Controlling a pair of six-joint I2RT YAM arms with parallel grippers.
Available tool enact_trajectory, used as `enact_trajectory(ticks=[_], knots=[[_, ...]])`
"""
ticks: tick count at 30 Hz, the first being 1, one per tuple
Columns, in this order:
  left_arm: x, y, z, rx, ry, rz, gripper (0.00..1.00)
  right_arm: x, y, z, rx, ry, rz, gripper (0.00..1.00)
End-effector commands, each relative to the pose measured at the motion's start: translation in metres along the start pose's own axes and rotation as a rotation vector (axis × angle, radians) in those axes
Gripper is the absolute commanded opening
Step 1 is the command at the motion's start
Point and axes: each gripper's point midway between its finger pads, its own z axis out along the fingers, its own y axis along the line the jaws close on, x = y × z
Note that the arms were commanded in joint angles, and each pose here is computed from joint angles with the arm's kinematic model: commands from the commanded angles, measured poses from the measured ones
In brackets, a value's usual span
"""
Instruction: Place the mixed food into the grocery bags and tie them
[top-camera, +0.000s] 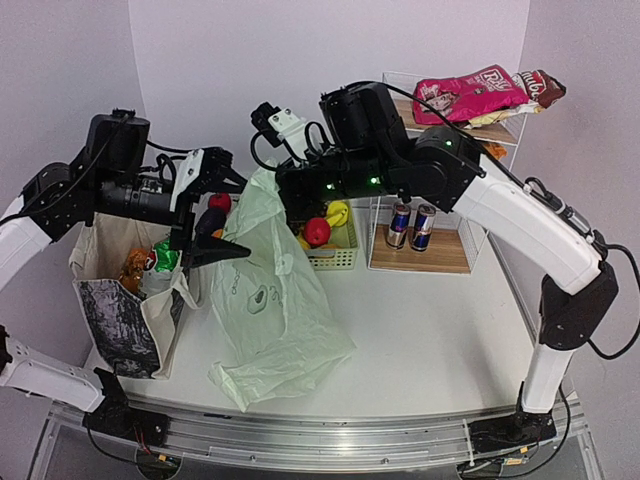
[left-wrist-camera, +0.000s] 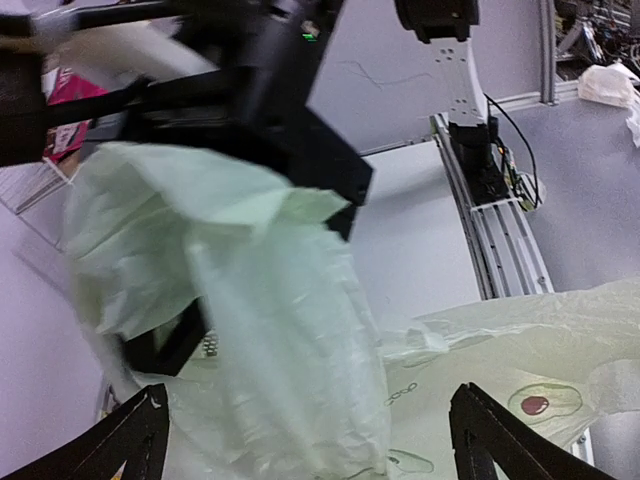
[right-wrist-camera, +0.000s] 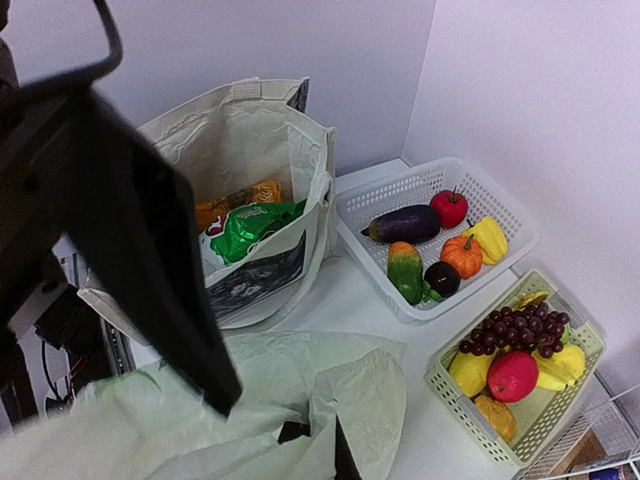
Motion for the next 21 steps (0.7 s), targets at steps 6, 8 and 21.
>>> enact_trajectory(ticks=[6,8,21], knots=[[-0.025,-0.008,0.01,0.049,-0.053,0.083,0.78,-0.016,0.013,0.007,-0.063,-0.041,0.05,0.0],[-0.021,0.002,0.013,0.003,-0.032,0.082,0.73,-0.015,0.016,0.005,-0.086,-0.039,0.049,0.0],[-0.045,0.028,-0.009,-0.151,-0.105,-0.207,0.0,0.026,-0.071,-0.011,0.172,0.063,0.365,0.23]])
